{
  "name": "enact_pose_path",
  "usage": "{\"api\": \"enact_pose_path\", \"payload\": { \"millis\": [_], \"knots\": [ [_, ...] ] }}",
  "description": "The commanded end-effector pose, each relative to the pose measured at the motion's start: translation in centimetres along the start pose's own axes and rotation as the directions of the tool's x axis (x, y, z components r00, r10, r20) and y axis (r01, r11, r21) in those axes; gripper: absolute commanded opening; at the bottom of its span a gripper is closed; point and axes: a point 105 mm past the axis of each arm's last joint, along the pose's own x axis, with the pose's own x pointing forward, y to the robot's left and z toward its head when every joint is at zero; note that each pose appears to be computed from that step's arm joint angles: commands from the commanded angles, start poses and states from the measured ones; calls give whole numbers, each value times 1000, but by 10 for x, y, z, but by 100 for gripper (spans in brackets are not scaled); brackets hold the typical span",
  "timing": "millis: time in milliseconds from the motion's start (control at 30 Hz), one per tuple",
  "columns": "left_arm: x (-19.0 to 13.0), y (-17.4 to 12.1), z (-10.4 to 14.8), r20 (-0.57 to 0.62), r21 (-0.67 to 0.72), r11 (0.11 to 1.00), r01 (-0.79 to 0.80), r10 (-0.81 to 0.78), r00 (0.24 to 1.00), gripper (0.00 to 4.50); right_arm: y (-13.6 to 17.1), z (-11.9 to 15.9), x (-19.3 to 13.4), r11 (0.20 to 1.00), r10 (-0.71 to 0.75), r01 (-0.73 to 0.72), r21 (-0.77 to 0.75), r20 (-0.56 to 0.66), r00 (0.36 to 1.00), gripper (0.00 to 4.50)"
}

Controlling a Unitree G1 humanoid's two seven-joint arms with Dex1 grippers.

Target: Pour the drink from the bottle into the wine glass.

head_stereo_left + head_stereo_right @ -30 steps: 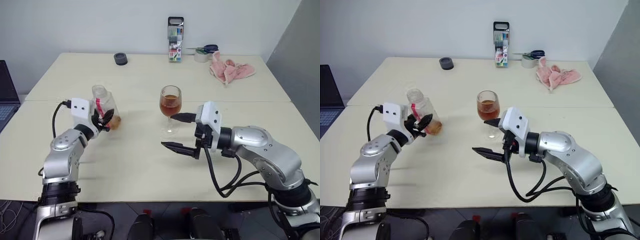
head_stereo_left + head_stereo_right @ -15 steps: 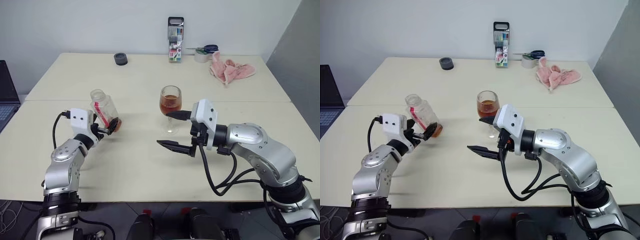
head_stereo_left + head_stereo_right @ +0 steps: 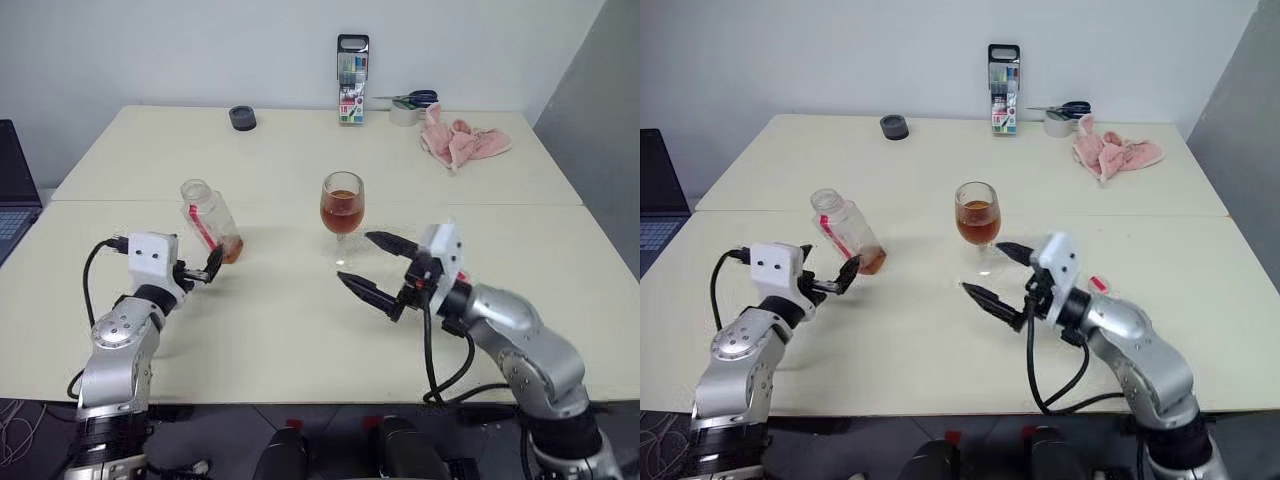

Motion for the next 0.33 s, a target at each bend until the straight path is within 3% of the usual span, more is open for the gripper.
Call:
{"api": "enact_pose_path", "payload": {
  "millis": [33, 167, 333],
  "knots": [
    [-13, 0, 15, 74, 8, 1000, -20, 19, 997, 448, -30, -2, -15, 973, -225, 229, -37, 89, 970, 450],
    [-22, -6, 9, 76, -19, 999, -32, 33, 997, 448, -54, -22, -31, 913, -406, 409, -6, 105, 908, 450],
    [-28, -4, 9, 116, -26, 998, -59, 62, 991, 448, -56, -35, -32, 901, -430, 434, -23, 98, 897, 450]
  ]
}}
